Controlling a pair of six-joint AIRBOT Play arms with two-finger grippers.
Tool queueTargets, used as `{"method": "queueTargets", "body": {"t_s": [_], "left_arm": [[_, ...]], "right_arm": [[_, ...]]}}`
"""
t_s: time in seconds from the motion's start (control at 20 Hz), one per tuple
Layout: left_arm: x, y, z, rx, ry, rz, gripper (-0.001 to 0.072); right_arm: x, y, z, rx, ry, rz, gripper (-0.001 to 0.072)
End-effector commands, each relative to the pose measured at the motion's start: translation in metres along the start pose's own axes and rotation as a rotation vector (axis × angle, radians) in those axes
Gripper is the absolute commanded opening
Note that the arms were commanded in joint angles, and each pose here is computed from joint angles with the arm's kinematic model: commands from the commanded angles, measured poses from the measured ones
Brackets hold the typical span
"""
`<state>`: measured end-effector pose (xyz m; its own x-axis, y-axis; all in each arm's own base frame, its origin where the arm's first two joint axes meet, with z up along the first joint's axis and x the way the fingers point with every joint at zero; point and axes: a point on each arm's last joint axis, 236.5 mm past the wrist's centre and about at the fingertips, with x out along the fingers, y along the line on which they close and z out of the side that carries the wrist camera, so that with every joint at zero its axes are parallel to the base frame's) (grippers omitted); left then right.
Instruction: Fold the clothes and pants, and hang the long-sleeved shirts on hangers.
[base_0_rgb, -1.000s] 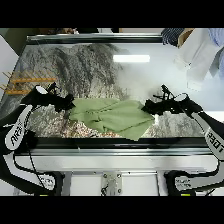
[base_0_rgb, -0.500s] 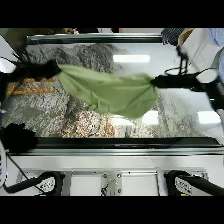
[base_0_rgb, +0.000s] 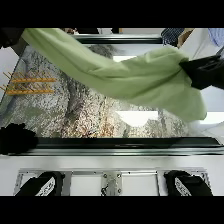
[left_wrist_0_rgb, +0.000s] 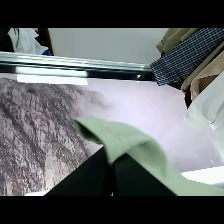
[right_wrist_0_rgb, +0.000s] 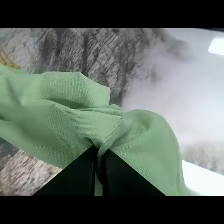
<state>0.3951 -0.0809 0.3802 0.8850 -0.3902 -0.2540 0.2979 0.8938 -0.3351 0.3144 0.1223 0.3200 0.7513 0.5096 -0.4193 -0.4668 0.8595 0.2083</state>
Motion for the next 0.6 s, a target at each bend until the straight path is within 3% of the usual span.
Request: {"method": "queueTargets", "body": {"t_s": [0.0,0.2,0.25,0.3,0.35,0.4,0.55], "left_arm": [[0.022,0.023,-0.041,-0.043,0.102,0.037,0.0010],[0.082,0.087,-0.150,-0.153,0.381,0.127,0.0010],[0.094,0.099,-0.177,-0.183,0.440,0.140,0.0010],[0.104,0.110,-0.204,-0.213,0.505,0.152,0.0010],[0.112,0.118,-0.224,-0.235,0.554,0.161,0.0010],[0.117,0.125,-0.241,-0.253,0.594,0.170,0.0010],[0.126,0.136,-0.271,-0.287,0.666,0.182,0.0010]], "right_arm": [[0.012,0.022,-0.053,0.070,0.169,0.061,0.0014],[0.081,0.032,-0.160,0.171,0.428,0.120,0.0016],[0.097,0.031,-0.179,0.187,0.465,0.120,0.0057],[0.112,0.027,-0.195,0.205,0.502,0.114,0.0310],[0.122,0.022,-0.203,0.213,0.530,0.107,0.0611],[0.130,0.012,-0.206,0.206,0.534,0.094,0.0715],[0.137,-0.052,-0.215,0.226,0.545,-0.052,0.0714]]}}
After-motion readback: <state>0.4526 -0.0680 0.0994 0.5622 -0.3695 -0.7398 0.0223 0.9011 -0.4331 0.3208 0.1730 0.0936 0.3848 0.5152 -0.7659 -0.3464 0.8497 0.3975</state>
